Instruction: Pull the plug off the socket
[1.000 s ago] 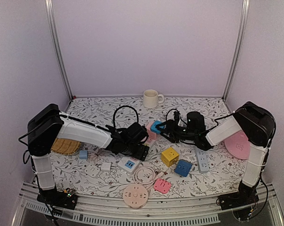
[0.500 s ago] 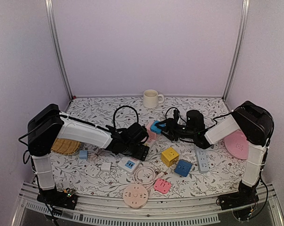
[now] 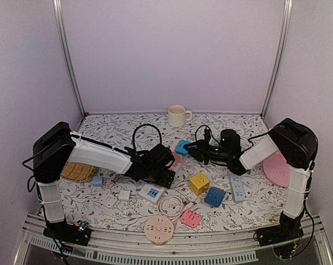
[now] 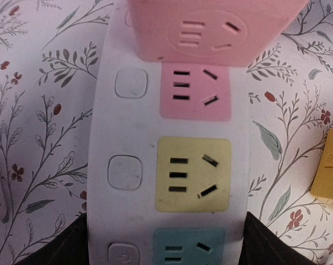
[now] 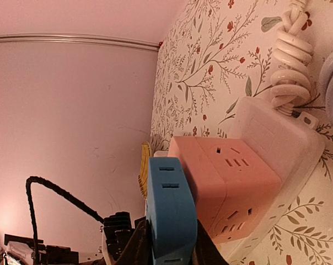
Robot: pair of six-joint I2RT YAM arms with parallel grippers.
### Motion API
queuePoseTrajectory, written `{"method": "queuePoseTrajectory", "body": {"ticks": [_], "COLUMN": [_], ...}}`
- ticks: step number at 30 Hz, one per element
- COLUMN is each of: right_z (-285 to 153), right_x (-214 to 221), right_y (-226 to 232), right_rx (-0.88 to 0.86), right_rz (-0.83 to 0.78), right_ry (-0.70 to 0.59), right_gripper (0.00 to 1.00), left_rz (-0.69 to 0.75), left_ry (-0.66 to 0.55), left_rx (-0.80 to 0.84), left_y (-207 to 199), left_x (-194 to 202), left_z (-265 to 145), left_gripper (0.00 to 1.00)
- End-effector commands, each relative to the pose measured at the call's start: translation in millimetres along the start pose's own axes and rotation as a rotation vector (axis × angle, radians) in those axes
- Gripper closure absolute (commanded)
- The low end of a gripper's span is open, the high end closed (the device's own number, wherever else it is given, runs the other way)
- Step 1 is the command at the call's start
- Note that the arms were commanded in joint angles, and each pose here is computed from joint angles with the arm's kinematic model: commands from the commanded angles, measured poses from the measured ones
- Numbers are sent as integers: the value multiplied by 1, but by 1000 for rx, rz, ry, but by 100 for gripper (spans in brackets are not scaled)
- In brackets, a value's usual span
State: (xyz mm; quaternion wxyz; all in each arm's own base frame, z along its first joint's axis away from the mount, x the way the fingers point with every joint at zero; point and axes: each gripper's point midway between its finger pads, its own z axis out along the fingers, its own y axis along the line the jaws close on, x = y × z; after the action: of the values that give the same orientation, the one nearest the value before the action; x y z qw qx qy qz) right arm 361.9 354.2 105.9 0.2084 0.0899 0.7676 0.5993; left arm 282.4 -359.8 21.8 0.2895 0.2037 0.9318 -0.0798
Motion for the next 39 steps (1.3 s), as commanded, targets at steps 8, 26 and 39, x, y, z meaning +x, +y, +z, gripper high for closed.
{"method": "queuePoseTrajectory", "body": {"ticks": [8,26,39], "right_z": [-9,-33,-81], "right_x": [0,0,-22], "right_y": [61,89,41], "right_rx": [-221,-298,21], "right_rz": [-55,-96,-224], "right_ry": [21,-16,-165], "right_gripper": [92,93,93], "left_rz": [75,70,66], "left_ry": [128,133,127], "left_rx": [-38,-43,-41], "left_y": [4,7,7], "left_x": [41,44,44], "left_z": [20,20,17], "left_gripper": [88,88,87]}}
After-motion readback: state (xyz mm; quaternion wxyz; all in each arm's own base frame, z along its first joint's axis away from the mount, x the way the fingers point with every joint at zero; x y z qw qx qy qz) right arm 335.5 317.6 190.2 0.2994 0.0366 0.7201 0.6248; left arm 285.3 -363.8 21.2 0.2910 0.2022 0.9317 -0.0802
